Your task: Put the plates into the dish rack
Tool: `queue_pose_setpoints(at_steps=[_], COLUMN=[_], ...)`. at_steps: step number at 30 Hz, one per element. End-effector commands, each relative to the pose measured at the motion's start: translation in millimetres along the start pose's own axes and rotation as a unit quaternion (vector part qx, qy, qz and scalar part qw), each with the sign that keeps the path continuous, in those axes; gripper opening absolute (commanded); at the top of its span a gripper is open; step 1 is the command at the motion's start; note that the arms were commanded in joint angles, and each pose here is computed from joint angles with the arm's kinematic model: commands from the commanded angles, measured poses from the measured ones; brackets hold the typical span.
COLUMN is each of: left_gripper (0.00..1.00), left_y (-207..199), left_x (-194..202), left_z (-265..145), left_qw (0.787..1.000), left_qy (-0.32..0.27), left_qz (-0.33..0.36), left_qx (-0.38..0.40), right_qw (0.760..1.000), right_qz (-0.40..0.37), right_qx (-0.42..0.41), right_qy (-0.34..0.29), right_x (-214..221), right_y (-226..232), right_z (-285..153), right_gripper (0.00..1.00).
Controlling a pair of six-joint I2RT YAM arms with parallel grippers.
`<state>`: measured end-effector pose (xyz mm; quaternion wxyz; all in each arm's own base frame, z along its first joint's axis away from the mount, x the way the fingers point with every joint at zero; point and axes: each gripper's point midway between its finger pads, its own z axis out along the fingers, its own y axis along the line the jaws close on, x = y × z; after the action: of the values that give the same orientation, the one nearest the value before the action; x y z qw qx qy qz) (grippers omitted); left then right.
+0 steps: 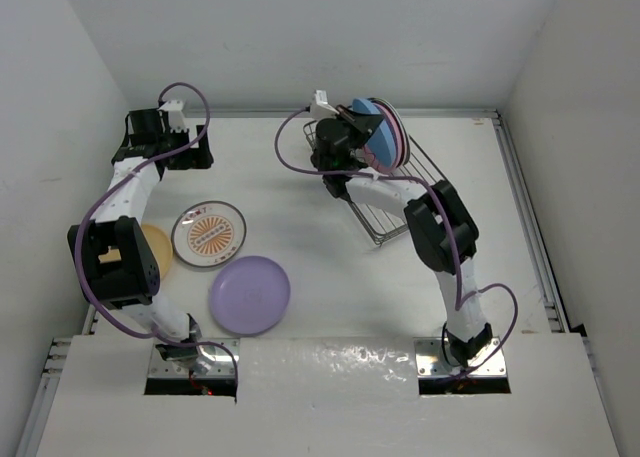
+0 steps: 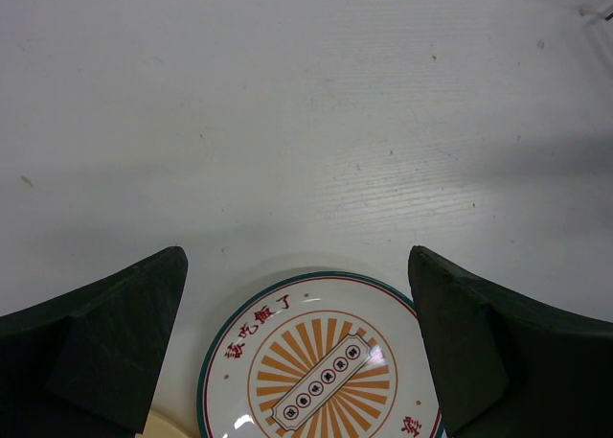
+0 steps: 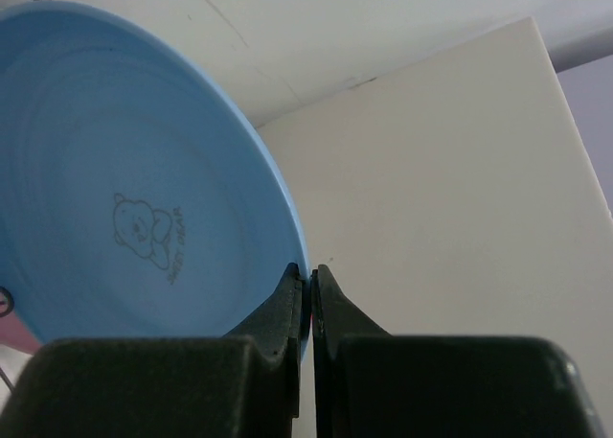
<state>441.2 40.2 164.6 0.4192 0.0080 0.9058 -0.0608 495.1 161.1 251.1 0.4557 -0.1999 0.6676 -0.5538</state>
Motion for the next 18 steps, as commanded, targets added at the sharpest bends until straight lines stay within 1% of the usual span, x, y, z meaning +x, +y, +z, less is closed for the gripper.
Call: queue_pose_setpoints(at_steps=[1, 8, 9, 10, 11, 12, 18], left_gripper=[0.97, 0.97, 0.97, 0.97, 0.97, 0.97, 0.97], left_y=[3, 1, 1, 1, 1, 2, 3], left_x=[-2, -1, -1, -1, 1, 1, 2], left_z=[-2, -2, -2, -1, -1, -1, -2], left_qw=[1.000, 1.000, 1.000, 1.000, 1.000, 1.000, 1.000], left_qy=[-0.007, -0.007, -0.006, -0.007, -0.005, -0.006, -0.004], left_qz=[0.002, 0.001, 0.001, 0.001, 0.001, 0.001, 0.003], left_qx=[0.002, 0.007, 0.007, 0.006, 0.007, 0.003, 0.002], right_qw=[0.999, 1.000, 1.000, 1.000, 1.000, 0.999, 0.999], right_qz=[0.028, 0.019, 0.007, 0.020, 0.010, 0.028, 0.038], right_qx=[0.014, 0.009, 0.002, -0.003, -0.013, -0.017, -0.037], right_qy=[0.007, 0.012, 0.012, 0.009, 0.008, 0.008, 0.013], right_x=[1, 1, 1, 1, 2, 2, 4], right_y=[1, 22, 27, 32, 38, 42, 58], right_z=[1, 3, 3, 4, 4, 4, 7], right_gripper=[0.00, 0.00, 0.00, 0.00, 0.00, 0.00, 0.00])
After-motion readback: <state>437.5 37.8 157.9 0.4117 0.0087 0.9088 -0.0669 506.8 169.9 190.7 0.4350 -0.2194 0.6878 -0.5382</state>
